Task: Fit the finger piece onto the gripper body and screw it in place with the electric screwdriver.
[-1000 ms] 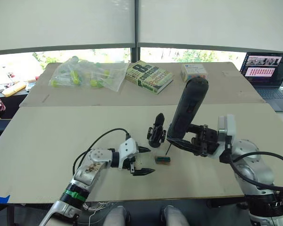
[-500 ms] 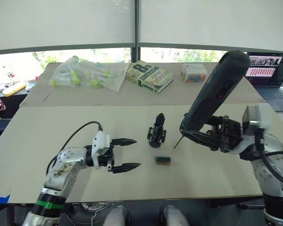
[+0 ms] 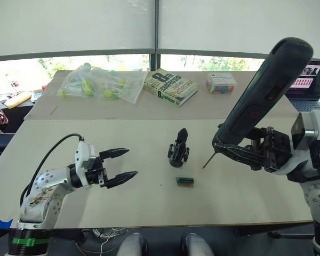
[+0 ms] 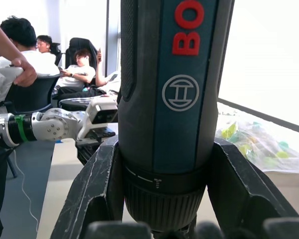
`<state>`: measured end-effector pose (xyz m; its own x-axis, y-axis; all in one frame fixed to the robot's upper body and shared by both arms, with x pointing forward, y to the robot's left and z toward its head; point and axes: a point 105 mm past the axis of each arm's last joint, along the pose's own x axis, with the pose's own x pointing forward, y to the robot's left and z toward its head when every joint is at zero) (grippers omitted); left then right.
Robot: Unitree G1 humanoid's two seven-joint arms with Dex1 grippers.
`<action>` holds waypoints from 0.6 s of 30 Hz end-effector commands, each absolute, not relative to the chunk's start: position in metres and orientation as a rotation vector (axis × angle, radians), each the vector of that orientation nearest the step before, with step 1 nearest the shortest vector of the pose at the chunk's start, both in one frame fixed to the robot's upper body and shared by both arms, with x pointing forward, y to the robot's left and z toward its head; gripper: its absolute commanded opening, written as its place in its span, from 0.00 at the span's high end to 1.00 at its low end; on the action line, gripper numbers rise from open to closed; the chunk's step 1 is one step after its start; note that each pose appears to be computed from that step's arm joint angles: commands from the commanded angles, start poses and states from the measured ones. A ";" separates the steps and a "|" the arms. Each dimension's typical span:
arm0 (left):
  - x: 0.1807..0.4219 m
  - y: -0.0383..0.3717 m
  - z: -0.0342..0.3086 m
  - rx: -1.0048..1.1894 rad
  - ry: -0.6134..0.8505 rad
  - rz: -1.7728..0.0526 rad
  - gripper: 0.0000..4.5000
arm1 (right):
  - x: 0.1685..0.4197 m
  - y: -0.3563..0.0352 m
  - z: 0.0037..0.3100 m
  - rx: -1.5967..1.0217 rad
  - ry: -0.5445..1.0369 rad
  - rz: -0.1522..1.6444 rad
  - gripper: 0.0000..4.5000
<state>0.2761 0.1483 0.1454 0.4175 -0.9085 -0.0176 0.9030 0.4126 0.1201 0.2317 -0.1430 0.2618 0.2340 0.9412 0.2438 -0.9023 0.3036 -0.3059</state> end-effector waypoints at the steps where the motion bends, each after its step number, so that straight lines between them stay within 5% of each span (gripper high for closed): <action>1: 0.290 0.122 0.134 0.107 -0.007 -1.140 0.02 | 0.227 -0.139 0.286 -0.136 -0.516 1.275 0.57; 8: 0.320 0.089 0.106 0.131 0.089 -1.093 0.02 | 0.229 -0.131 0.299 -0.137 -0.543 1.289 0.57; 18: 0.331 0.046 0.085 0.231 0.108 -1.198 0.02 | 0.231 -0.126 0.303 -0.143 -0.536 1.314 0.57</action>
